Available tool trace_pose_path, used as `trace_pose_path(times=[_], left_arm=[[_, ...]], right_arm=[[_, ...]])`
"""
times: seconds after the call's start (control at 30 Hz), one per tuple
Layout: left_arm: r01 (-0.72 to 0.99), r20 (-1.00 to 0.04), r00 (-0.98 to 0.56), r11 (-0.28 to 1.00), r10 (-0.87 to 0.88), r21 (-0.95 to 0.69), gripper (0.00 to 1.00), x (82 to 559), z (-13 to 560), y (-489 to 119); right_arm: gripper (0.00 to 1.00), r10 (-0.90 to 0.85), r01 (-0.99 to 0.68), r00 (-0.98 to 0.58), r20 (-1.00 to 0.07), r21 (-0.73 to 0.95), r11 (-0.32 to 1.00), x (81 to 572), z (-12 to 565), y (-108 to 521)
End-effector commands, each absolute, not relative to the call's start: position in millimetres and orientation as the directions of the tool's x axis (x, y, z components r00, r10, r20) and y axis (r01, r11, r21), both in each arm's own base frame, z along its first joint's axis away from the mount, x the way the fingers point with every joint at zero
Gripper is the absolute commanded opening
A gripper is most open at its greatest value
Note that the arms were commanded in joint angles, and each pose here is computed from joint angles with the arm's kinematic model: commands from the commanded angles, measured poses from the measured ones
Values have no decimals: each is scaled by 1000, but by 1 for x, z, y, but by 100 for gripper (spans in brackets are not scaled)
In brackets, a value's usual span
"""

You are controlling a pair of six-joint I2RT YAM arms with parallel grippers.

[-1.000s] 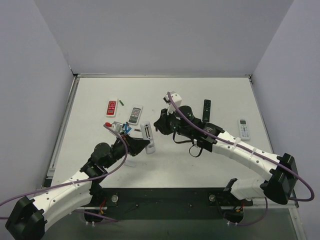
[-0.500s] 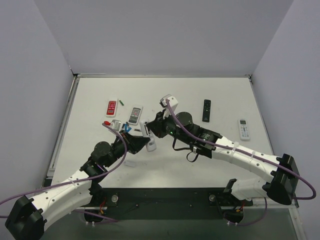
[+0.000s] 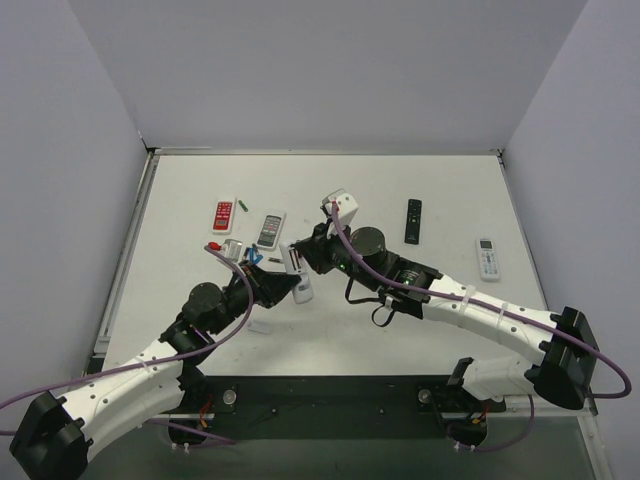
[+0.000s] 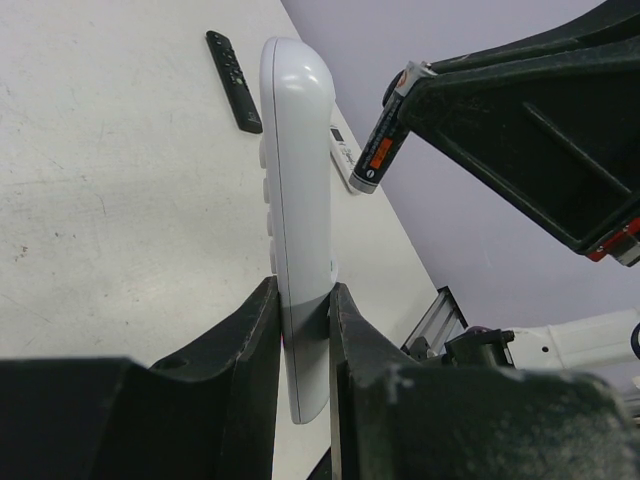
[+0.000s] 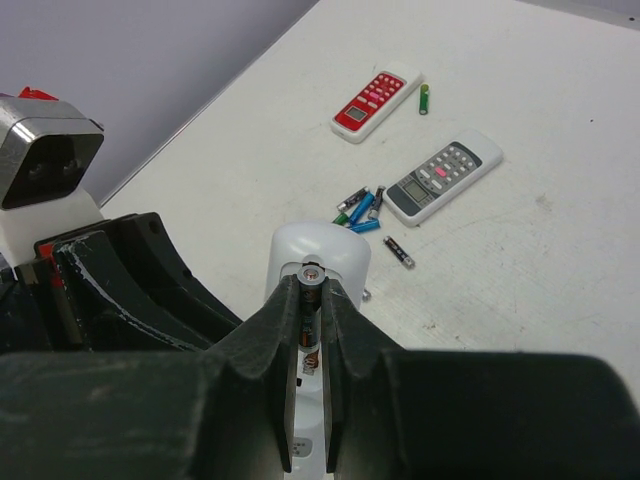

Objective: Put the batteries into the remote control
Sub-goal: Load the battery into the remote control.

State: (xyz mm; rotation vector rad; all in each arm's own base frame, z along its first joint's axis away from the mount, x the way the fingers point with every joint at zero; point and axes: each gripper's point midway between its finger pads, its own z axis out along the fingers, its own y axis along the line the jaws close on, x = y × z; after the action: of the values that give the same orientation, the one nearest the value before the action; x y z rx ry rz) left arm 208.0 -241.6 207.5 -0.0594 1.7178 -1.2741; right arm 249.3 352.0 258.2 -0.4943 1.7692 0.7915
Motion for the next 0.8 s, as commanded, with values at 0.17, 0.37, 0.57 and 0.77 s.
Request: trace_pose_path(times=[0.17, 0.37, 0.57, 0.77], left_arm=[[504, -624, -496, 385, -603, -773, 0, 210, 251, -243], [507, -623, -504, 378, -599, -774, 0, 209, 253, -244], [495, -621, -515, 386, -591, -778, 0, 208, 247, -244], [489, -620, -524, 390, -584, -780, 0, 207, 243, -244]], right_arm=[[0, 71, -696, -284, -956, 257, 670, 244, 259, 364], [0, 64, -684, -272, -960, 240, 689, 247, 252, 363], [0, 88, -683, -247, -965, 238, 690, 249, 267, 361], [0, 108, -673, -215, -971, 227, 703, 253, 278, 357]])
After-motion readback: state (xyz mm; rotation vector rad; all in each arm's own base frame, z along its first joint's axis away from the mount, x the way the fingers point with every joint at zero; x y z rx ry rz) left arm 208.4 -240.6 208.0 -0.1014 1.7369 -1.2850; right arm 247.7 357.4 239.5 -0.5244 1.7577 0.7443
